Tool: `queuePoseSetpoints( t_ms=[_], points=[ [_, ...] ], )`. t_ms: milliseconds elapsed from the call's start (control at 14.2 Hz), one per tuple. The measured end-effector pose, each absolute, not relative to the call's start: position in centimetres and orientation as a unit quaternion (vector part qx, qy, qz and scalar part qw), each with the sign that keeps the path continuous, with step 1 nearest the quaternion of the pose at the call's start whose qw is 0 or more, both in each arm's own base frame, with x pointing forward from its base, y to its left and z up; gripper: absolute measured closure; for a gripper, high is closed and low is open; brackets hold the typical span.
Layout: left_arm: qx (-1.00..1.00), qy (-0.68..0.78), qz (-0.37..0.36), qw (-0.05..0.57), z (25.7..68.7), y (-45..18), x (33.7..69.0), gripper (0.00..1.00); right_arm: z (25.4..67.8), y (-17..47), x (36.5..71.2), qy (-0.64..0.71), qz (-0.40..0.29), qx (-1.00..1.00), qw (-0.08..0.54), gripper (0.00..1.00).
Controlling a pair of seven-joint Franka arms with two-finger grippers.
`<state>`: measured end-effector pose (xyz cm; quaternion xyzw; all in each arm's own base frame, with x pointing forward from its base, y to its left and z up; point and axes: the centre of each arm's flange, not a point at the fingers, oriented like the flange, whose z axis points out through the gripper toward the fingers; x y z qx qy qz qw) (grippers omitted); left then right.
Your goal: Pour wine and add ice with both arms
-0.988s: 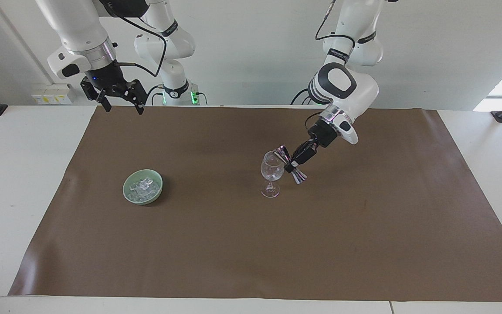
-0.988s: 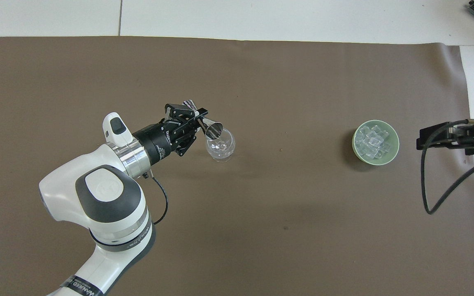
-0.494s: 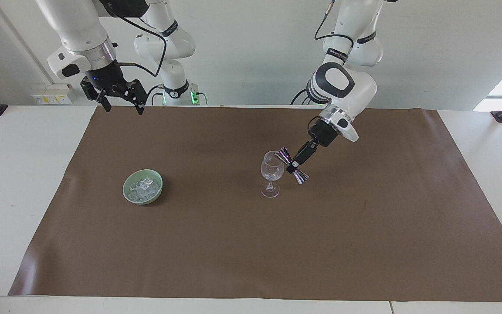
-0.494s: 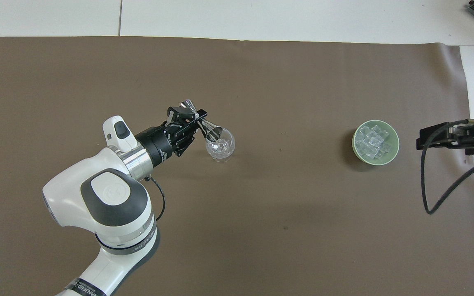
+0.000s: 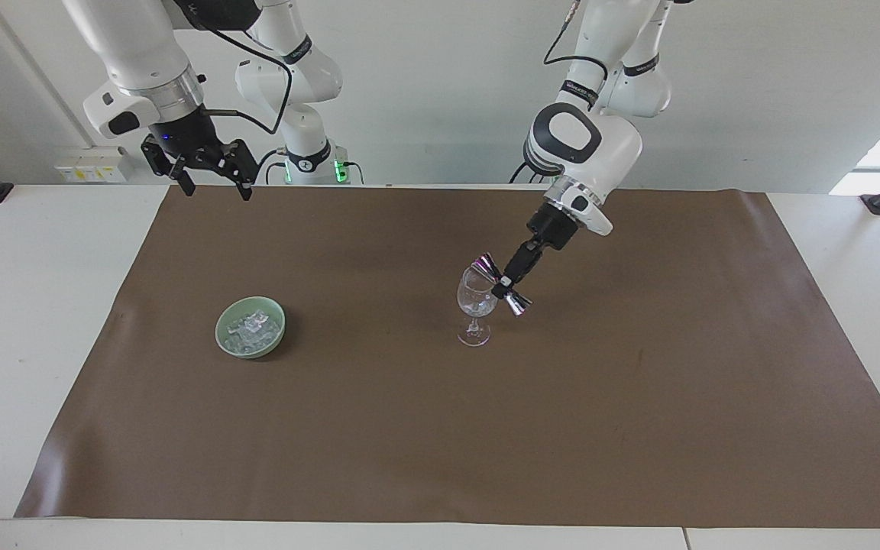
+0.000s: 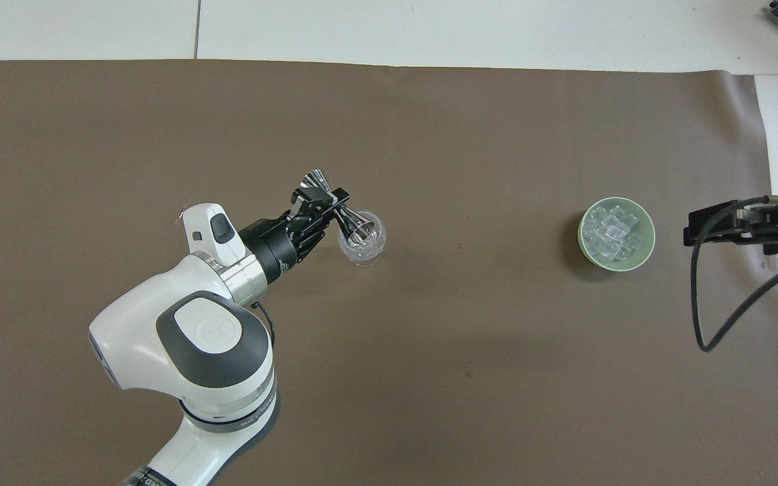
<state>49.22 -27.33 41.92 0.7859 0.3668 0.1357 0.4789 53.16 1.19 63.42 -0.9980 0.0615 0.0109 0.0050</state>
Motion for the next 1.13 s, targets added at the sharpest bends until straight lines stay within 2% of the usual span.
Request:
queuePoseSetpoints(
  t_ms=[1129],
  points=[
    [0.819,0.31,0.214,0.433,42.6,-28.0,48.1,0.79,63.4,1.2,53.2,0.061,0.011,-0.998,0.005,0.0]
  ],
)
